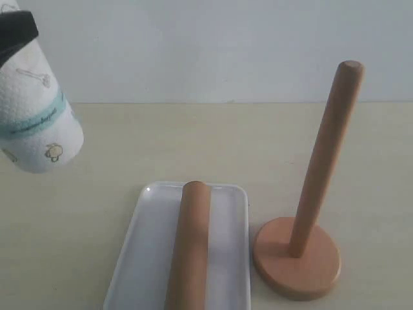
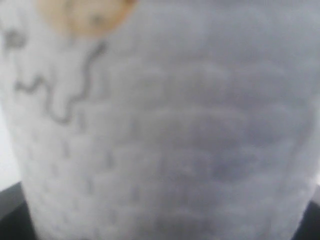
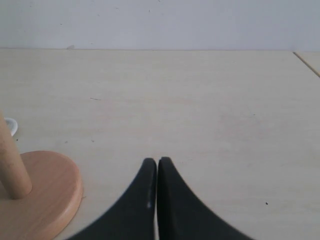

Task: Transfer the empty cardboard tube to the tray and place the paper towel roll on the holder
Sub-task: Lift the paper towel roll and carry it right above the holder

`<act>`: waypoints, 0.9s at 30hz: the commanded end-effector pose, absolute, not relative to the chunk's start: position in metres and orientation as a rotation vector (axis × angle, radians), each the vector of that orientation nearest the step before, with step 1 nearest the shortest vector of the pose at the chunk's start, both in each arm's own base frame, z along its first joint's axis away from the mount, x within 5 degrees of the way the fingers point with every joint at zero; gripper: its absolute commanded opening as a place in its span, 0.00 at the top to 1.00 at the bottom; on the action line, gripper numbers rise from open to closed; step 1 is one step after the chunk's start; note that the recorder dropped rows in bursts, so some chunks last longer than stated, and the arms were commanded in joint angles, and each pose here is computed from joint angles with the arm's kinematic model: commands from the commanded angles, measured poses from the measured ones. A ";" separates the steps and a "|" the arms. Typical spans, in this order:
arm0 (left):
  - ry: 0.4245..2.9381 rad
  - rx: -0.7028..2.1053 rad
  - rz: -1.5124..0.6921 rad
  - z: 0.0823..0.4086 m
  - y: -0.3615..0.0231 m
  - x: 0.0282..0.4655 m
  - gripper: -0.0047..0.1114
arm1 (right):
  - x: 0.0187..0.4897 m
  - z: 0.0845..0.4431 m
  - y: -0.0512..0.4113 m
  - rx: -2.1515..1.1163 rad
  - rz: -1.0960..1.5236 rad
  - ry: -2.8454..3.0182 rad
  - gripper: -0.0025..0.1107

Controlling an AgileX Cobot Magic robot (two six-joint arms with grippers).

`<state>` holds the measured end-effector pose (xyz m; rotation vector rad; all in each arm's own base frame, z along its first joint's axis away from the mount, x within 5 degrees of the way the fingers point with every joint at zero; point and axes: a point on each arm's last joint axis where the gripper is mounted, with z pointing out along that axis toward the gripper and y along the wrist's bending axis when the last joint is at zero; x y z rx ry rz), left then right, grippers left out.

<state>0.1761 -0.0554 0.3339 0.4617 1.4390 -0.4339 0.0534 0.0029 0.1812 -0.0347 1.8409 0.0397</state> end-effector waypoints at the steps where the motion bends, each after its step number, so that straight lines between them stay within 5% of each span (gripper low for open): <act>1: 1.339 0.489 -0.557 0.368 -0.063 0.171 0.92 | 0.053 0.182 0.002 -0.036 0.028 1.824 0.98; 6: 1.245 0.578 -0.743 0.405 -0.097 0.168 0.92 | 0.053 0.182 0.002 -0.036 0.028 1.824 0.98; 13: 1.285 0.687 -0.813 0.410 -0.147 0.185 0.92 | 0.053 0.182 0.002 -0.036 0.028 1.824 0.98; 27: 1.152 0.769 -1.001 0.474 -0.243 0.191 0.92 | 0.053 0.182 0.002 -0.036 0.027 1.827 0.98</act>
